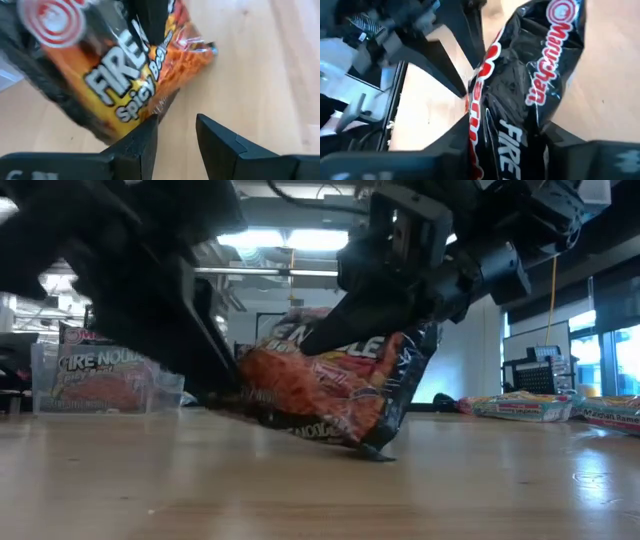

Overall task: Sort Maruchan noodles
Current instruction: Put the black noodle pack into the left transparent bin

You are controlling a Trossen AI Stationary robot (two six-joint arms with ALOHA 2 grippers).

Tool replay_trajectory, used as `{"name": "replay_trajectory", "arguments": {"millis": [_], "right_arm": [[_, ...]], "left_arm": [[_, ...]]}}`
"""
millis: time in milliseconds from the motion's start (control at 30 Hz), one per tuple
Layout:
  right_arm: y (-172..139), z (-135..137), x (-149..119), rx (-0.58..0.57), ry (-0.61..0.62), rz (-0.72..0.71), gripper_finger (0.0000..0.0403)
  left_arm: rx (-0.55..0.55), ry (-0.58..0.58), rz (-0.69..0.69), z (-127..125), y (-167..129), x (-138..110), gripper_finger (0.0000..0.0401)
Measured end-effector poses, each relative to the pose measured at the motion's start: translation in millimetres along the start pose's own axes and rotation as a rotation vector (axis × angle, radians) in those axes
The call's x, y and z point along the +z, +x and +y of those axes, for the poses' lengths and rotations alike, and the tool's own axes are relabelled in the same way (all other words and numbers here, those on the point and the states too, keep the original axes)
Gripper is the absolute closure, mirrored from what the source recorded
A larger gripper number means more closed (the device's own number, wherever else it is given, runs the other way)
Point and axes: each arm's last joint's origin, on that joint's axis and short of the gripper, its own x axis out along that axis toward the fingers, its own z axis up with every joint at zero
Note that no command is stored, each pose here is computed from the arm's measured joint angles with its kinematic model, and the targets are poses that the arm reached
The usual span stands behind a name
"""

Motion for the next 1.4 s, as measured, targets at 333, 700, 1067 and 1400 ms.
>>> {"name": "replay_trajectory", "arguments": {"millis": [333, 700, 1067, 1400], "right_arm": [[-11.2, 7.2, 7.9, -0.017, -0.120, -0.007, 0.0279], [-10.9, 8.5, 10.7, -0.025, -0.262, -0.030, 0.0292], [-9.6, 19.8, 2.9, 0.010, -0.364, -0.012, 0.0298], [-8.3, 36.5, -8.3, -0.033, -0.472, -0.039, 0.0297]], "left_arm": [[-0.084, -0.017, -0.057, -1.0, -43.1, 18.1, 0.0273], [-0.096, -0.200, -0.192, 8.7, -41.5, 39.5, 0.0251], [-0.214, -0.261, -0.138, 24.9, -50.5, 51.6, 0.0216], [-0.140, -0.253, -0.185, 40.8, -44.8, 60.2, 0.0203]]}}
